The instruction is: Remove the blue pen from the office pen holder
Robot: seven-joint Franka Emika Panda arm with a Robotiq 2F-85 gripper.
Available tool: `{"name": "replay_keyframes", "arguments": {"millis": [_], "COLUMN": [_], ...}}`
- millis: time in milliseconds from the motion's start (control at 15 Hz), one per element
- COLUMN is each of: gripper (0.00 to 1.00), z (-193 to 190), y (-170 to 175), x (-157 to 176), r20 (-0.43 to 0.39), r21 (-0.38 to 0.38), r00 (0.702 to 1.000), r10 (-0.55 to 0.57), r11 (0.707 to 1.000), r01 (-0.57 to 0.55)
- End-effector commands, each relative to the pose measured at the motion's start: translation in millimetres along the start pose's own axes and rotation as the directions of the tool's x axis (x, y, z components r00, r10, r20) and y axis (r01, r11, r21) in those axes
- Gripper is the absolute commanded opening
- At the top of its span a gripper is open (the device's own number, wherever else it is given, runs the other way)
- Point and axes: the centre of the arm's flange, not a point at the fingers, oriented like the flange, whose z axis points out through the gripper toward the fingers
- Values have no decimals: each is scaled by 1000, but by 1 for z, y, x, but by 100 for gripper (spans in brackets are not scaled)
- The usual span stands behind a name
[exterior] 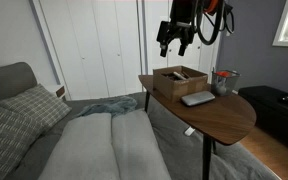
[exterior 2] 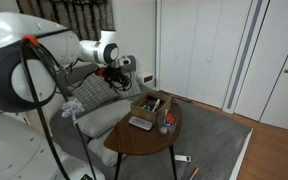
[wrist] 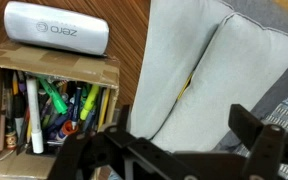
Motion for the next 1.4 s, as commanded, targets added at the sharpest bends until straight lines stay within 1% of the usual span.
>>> {"name": "replay_keyframes", "arguments": {"millis": [0,133,267,400,467,600,733,800,867,933,1000,1067,1133,1267,1333], "gripper": [100,100,100,100,100,100,100,100,100,100,100,100,100,100,100], "z": [0,-2,-9,-13,-11,-4,3,6,9,10,11,13,13,14,11], "y": [0,8,31,63,81,122,163,180,206,223,201,214,216,208,217], "x": [0,-2,-13,-30,-41,-63,-86,-97,-112,-122,-96,-103,-103,-99,-107], "r20": [0,-7,-26,-30,-17,29,65,71,78,83,88,95,96,97,75], "r21": [0,-20,-47,-60,-72,-109,-161,-191,-214,-221,-191,-192,-189,-191,-235], "r00": [1000,999,991,967,953,918,874,852,821,785,837,825,826,835,833], "r10": [0,36,131,253,304,396,481,519,566,614,541,557,556,542,548], "r11": [1000,999,990,965,950,914,870,845,813,780,834,824,825,833,822], "r01": [0,-36,-133,-254,-304,-391,-466,-499,-541,-586,-518,-534,-533,-519,-519]}}
